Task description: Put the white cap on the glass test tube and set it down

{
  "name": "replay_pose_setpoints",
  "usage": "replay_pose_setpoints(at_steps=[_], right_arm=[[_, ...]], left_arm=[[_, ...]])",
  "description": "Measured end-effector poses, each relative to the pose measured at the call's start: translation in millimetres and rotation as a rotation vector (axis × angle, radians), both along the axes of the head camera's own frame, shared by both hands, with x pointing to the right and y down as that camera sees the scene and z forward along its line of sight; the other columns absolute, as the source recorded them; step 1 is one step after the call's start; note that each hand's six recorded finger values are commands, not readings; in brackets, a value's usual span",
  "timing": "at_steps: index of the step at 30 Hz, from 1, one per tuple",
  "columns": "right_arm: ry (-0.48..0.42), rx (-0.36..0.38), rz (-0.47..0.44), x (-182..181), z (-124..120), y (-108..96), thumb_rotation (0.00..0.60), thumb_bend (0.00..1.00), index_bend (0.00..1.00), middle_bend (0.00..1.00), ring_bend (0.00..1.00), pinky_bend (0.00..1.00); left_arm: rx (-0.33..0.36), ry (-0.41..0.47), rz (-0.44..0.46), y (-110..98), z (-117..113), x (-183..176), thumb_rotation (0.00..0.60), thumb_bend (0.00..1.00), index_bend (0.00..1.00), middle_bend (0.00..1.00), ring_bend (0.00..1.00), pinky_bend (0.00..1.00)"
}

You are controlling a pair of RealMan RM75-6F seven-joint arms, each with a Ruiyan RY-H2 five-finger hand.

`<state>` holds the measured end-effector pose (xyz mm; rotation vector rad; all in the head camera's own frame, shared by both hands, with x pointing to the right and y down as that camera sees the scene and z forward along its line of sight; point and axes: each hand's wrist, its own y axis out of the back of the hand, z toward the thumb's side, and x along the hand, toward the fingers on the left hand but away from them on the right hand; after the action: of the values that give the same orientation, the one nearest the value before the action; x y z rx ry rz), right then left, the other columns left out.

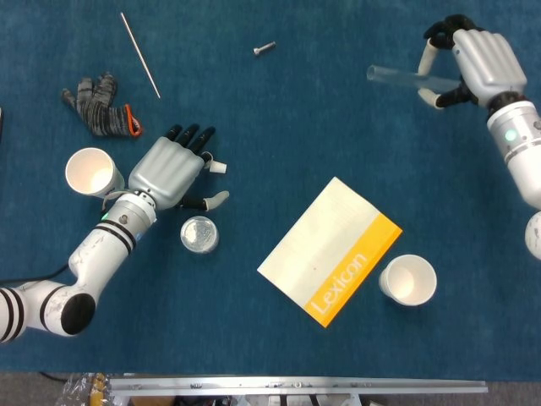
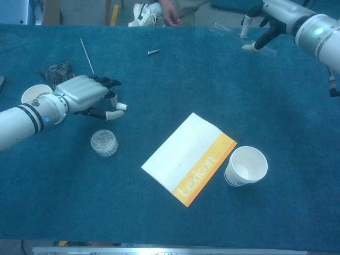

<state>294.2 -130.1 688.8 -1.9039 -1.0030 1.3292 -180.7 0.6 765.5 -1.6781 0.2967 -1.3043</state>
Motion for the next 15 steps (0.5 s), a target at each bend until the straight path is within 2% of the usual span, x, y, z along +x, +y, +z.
replay_pose_setpoints(at_steps=[15], right_arm=[[-0.010,0.001,0.014,5,-2,0,0.600,0.25,0.65,0.28,0.12,0.23]], left_arm=[[0.003,0.004,0.022,3,-3,13,0.000,0.22,0.29,0.00,0.00,0.00]])
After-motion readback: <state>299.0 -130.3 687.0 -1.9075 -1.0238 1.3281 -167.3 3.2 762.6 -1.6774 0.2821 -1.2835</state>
